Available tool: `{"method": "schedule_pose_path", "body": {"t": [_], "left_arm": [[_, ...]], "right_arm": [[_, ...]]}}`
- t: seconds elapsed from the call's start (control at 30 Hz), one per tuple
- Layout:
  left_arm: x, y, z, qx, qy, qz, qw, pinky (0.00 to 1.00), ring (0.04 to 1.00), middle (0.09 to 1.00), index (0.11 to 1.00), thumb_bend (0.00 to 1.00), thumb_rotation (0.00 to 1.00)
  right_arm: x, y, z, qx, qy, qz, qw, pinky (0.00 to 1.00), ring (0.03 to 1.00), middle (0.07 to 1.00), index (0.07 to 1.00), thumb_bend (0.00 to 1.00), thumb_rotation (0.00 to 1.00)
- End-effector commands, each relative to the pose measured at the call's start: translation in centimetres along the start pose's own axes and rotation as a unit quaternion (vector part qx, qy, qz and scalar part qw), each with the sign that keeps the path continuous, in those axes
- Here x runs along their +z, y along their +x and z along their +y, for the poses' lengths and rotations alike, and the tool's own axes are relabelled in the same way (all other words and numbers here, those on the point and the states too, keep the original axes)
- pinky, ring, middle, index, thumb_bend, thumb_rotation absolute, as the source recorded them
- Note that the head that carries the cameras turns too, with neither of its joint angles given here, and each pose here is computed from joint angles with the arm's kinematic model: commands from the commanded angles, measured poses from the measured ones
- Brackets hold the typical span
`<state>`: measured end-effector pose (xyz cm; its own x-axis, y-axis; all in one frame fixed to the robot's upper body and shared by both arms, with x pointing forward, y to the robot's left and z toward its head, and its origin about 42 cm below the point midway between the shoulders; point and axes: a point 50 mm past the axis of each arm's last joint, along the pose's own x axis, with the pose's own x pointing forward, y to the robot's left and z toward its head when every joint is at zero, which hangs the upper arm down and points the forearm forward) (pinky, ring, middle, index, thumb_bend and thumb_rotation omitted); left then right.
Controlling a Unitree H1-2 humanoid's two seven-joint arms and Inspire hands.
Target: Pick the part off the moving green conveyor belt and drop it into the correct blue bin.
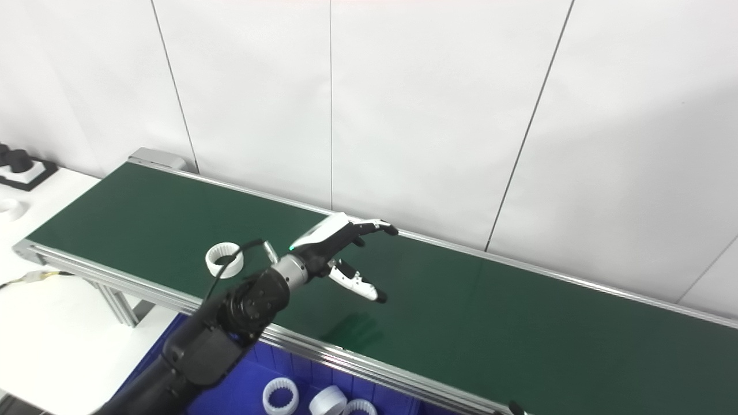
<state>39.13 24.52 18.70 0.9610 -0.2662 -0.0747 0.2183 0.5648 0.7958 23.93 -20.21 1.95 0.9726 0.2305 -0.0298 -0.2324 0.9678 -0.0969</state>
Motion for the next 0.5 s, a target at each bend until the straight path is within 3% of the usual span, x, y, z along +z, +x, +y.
{"method": "schedule_pose_path", "body": {"t": [0.0,0.1,0.23,0.47], "left_arm": [[1.2,0.8,2.5,0.020,0.043,-0.015,0.999,0.84,0.903,0.900,0.818,0.85,0.13],[0.4,1.1,3.2,0.011,0.080,-0.009,0.997,0.84,0.897,0.881,0.813,0.84,0.12],[-0.7,1.3,3.6,-0.006,0.126,0.003,0.992,0.74,0.866,0.873,0.812,0.86,0.15],[-1.9,1.7,4.5,-0.050,0.174,0.034,0.983,0.83,0.907,0.894,0.824,0.89,0.09]], "right_arm": [[1.5,0.8,0.2,-0.001,-0.003,-0.048,0.999,0.71,0.791,0.840,0.927,0.32,0.90],[1.6,0.7,0.3,0.000,0.000,-0.048,0.999,0.71,0.789,0.840,0.926,0.33,0.90],[1.6,0.6,0.3,0.001,-0.002,-0.047,0.999,0.72,0.795,0.845,0.929,0.34,0.90],[1.6,0.7,0.5,0.002,-0.003,-0.049,0.999,0.71,0.793,0.843,0.929,0.35,0.90]]}}
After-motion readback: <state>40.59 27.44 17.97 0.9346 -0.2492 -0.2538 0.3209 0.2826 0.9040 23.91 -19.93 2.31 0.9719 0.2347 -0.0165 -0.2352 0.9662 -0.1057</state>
